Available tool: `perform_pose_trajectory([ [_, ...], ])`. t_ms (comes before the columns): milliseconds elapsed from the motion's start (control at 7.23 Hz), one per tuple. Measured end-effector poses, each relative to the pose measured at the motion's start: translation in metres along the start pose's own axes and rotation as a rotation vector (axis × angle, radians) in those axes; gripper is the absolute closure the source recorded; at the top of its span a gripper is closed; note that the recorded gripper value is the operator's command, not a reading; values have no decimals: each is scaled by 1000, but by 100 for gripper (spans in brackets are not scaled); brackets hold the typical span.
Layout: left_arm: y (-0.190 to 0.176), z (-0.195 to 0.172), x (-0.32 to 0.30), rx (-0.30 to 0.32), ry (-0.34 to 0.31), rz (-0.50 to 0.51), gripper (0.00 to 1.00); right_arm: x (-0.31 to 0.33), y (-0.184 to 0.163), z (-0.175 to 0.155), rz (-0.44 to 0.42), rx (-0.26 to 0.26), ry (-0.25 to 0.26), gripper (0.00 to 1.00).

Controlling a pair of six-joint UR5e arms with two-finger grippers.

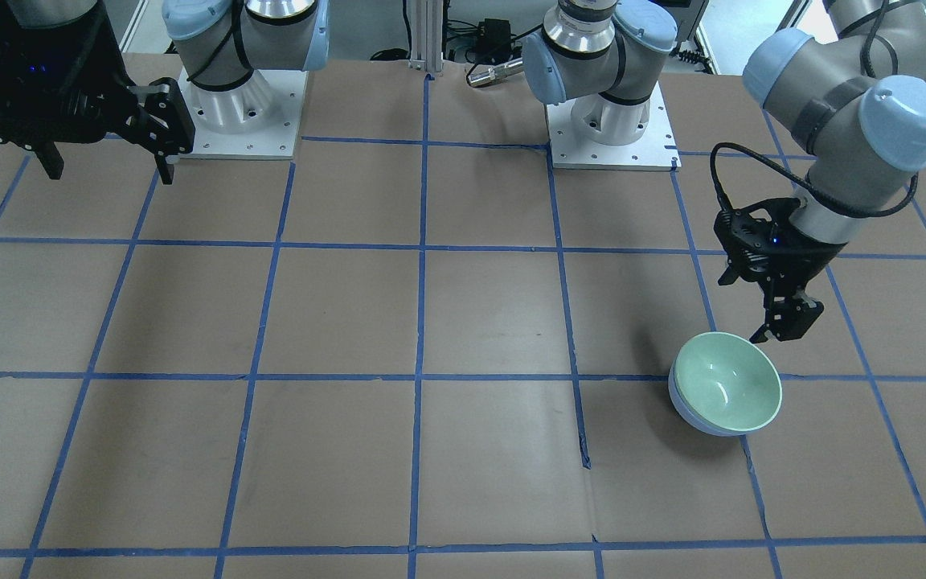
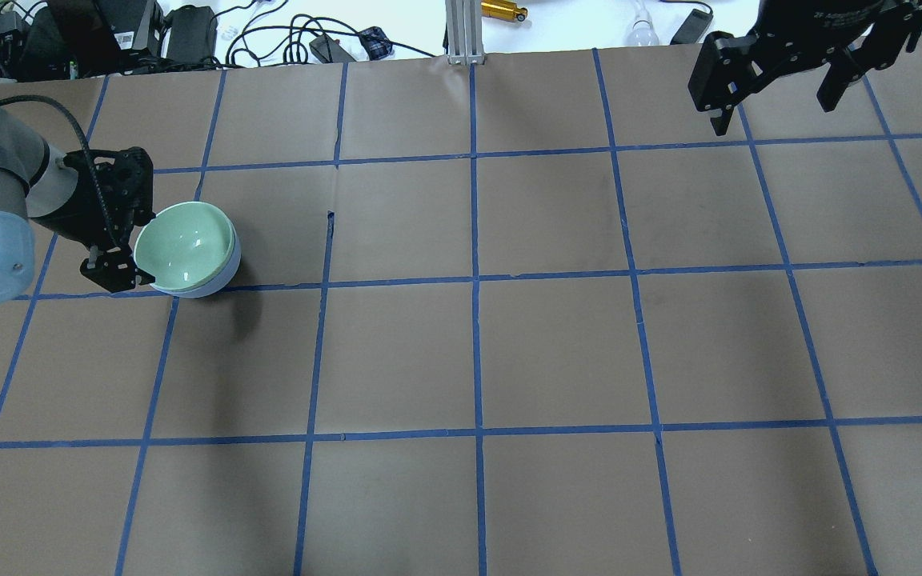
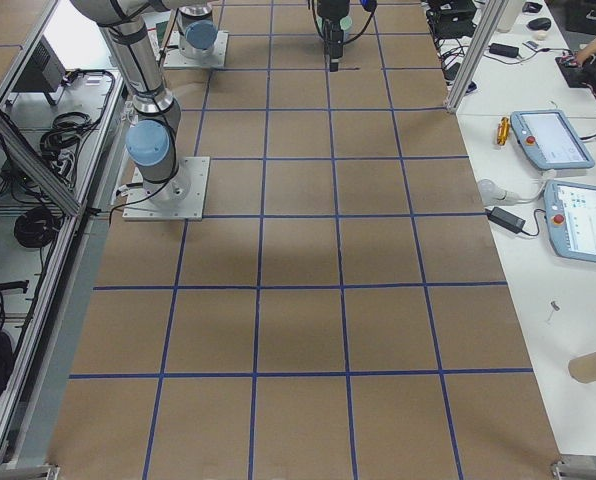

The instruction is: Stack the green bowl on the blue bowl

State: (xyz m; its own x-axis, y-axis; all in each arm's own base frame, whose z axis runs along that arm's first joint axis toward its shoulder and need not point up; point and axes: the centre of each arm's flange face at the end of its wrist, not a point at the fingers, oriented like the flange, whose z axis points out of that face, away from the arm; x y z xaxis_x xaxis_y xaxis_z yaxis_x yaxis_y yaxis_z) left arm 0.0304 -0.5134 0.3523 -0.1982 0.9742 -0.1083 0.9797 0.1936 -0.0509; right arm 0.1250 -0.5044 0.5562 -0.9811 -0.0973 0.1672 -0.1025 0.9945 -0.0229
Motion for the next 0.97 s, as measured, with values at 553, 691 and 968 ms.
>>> perform_pose_trajectory([
  [553,-69,-78,-1,6,89,-348,0,0,0,0,0,0,0,0],
  [691,-86,-87,1,1,94,-426,0,0,0,0,0,0,0,0],
  [968,-121,-104,13,-9,91,-608,0,0,0,0,0,0,0,0],
])
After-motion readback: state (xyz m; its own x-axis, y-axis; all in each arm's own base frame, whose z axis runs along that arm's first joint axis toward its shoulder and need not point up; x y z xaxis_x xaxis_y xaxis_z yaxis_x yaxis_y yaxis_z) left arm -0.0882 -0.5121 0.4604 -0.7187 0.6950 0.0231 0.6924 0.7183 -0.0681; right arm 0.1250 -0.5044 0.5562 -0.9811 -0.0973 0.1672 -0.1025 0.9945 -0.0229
